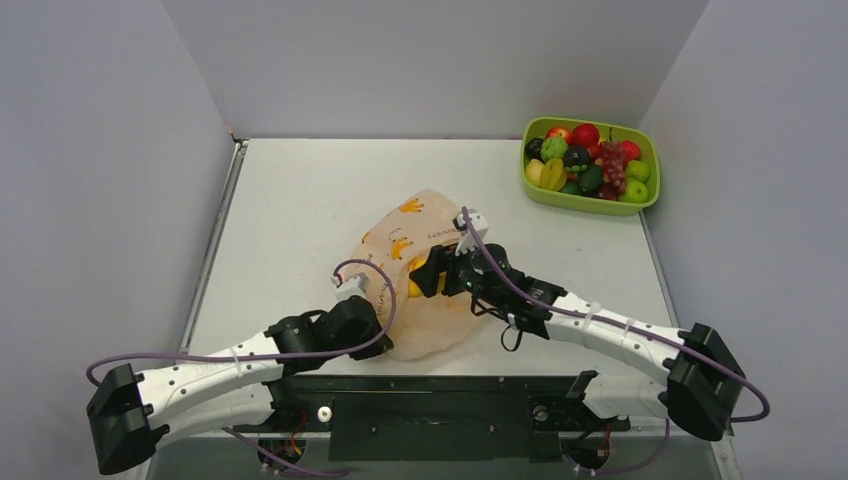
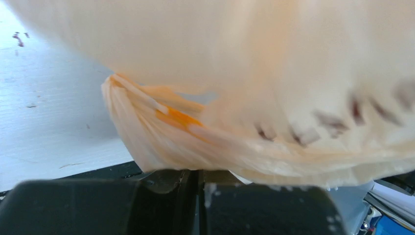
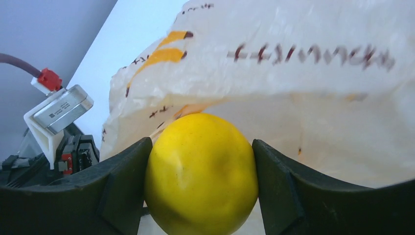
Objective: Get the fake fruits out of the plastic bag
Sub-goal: Take out the fake fruit from the plastic bag, then place the fake fruit in the bin.
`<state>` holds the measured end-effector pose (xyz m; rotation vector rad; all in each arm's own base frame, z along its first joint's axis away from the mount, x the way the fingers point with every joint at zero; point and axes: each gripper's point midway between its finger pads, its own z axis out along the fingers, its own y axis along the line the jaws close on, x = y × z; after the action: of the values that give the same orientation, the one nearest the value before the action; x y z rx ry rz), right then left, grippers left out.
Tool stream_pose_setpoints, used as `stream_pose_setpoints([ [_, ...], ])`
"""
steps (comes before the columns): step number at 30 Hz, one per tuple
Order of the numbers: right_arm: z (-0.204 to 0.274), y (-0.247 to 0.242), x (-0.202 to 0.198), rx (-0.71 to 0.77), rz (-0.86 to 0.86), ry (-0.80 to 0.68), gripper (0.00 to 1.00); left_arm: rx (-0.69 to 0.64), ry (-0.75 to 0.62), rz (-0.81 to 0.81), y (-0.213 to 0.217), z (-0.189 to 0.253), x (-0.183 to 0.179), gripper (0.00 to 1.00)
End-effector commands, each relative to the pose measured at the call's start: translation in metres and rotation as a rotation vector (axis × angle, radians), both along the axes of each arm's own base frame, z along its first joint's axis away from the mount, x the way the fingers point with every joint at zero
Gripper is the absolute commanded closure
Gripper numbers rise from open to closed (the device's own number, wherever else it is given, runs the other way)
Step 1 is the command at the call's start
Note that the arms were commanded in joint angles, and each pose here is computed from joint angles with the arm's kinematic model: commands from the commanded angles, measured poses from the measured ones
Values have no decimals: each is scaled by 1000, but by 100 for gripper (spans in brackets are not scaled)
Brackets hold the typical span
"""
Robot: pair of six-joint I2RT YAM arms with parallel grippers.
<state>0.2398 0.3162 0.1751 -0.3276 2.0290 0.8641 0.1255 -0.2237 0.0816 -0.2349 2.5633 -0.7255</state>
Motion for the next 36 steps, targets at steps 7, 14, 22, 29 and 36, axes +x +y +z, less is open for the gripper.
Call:
stream_pose_setpoints([
  [7,82,-77,22,-101,-248,-252,100,7,-63,103,17,6,16,100],
  [14,93,-94,37,-112,-286,-250,100,30,-115,126,26,15,24,100],
  [22,122,-132,80,-157,-567,-297,100,109,-154,166,44,12,39,100],
  [29,111,-221,160,-202,-947,-230,100,198,-151,153,56,14,64,100],
  [36,78,-337,227,-255,-1267,-166,100,260,-140,184,74,15,83,100],
])
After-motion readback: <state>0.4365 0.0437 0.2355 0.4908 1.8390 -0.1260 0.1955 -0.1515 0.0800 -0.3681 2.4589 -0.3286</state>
